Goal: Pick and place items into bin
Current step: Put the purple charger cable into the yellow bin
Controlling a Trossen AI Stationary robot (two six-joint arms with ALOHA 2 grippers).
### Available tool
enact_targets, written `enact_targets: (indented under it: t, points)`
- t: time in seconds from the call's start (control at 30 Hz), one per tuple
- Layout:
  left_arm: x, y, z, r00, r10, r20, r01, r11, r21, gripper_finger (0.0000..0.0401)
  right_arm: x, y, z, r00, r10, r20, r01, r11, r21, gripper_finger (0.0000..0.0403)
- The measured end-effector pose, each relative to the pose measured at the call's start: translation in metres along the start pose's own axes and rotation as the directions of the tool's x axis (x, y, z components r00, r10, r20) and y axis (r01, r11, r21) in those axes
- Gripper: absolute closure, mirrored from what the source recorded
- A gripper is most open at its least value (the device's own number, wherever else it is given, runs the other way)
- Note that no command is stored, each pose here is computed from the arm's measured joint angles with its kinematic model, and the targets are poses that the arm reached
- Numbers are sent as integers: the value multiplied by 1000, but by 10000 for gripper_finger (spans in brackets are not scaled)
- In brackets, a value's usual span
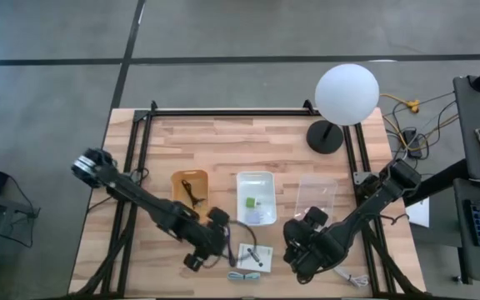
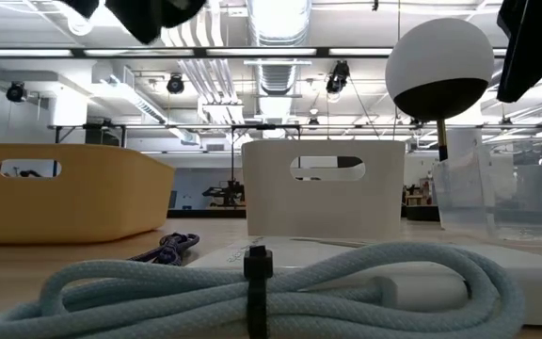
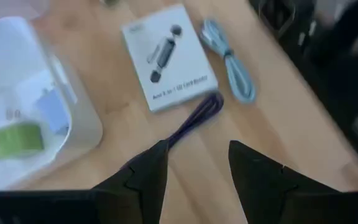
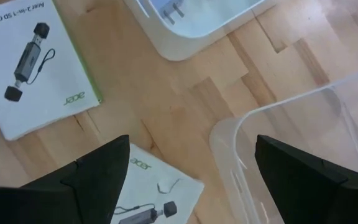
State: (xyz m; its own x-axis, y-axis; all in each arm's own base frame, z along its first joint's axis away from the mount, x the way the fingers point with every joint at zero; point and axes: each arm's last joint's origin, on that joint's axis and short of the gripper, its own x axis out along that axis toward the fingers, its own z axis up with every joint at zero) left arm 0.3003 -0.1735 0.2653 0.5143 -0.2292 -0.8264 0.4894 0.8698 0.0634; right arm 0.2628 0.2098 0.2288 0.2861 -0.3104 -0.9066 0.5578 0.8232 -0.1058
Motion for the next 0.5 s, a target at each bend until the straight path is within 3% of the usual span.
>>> enact_targets:
  t: [0.07,0.2,0.4,0.5]
  points:
    - [9,-3,12,1000,-3,4,2,992,124,247,0,0,0,1000,4,-14,-4,1000,0,74]
    - [29,-7,22,1000,-3,-19,9,933,359,247,0,0,-1,1000,10,-29,-10,1000,3,74]
    - [66,-8,12,990,7,-138,66,854,516,247,0,0,-1,999,13,-43,-12,1000,22,74]
    - [81,-8,8,984,48,-174,57,832,551,247,0,0,-2,999,13,-46,-12,1000,26,74]
